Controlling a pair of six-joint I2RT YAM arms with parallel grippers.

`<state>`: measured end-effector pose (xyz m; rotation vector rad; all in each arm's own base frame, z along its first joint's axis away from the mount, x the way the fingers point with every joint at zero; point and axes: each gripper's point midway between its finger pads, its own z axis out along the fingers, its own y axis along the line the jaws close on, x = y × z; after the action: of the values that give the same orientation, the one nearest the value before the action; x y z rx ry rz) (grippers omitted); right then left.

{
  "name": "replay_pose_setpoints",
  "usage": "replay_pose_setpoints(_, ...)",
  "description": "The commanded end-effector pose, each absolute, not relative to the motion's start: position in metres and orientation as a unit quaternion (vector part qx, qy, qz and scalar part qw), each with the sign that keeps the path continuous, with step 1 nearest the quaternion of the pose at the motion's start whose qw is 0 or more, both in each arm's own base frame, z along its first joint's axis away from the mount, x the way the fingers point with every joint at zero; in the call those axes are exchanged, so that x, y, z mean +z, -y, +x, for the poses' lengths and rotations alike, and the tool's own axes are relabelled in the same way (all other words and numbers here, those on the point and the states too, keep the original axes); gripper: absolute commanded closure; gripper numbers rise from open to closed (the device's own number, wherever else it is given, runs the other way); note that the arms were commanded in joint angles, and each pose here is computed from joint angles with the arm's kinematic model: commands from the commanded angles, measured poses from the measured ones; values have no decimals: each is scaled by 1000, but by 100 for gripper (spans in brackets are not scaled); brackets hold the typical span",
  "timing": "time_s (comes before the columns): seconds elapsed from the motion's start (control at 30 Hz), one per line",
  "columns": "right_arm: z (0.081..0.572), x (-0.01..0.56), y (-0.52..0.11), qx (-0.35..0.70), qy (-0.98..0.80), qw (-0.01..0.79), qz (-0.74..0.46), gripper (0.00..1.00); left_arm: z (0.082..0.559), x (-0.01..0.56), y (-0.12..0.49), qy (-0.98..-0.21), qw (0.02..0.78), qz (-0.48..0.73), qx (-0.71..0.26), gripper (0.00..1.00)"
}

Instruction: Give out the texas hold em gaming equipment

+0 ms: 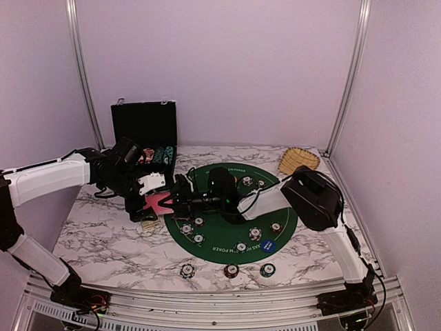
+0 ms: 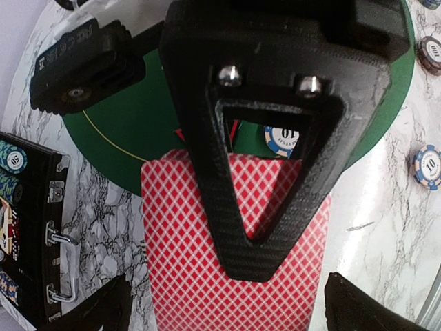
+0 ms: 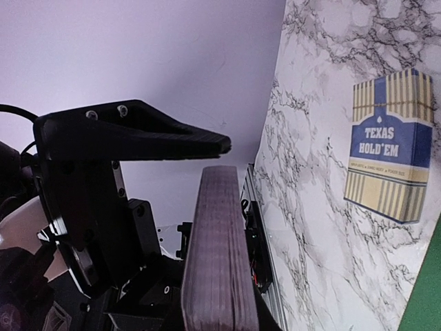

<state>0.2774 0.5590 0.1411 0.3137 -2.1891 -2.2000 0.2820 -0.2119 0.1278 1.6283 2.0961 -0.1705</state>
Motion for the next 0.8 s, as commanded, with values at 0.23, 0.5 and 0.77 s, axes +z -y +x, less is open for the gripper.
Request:
replay_pose_setpoints(0.23,267,155,-567,-718,685,2,123,90,268,134,232,-722,229,645,-105,1)
replay_pose_setpoints(0.5,264,160,-563,-719,683,0,125,89,264,123,224,-714,211,661,-90,1)
replay_pose_setpoints(0.77,261,162,-559,-725,678,2,121,88,269,116,220,-708,221,668,-69,7)
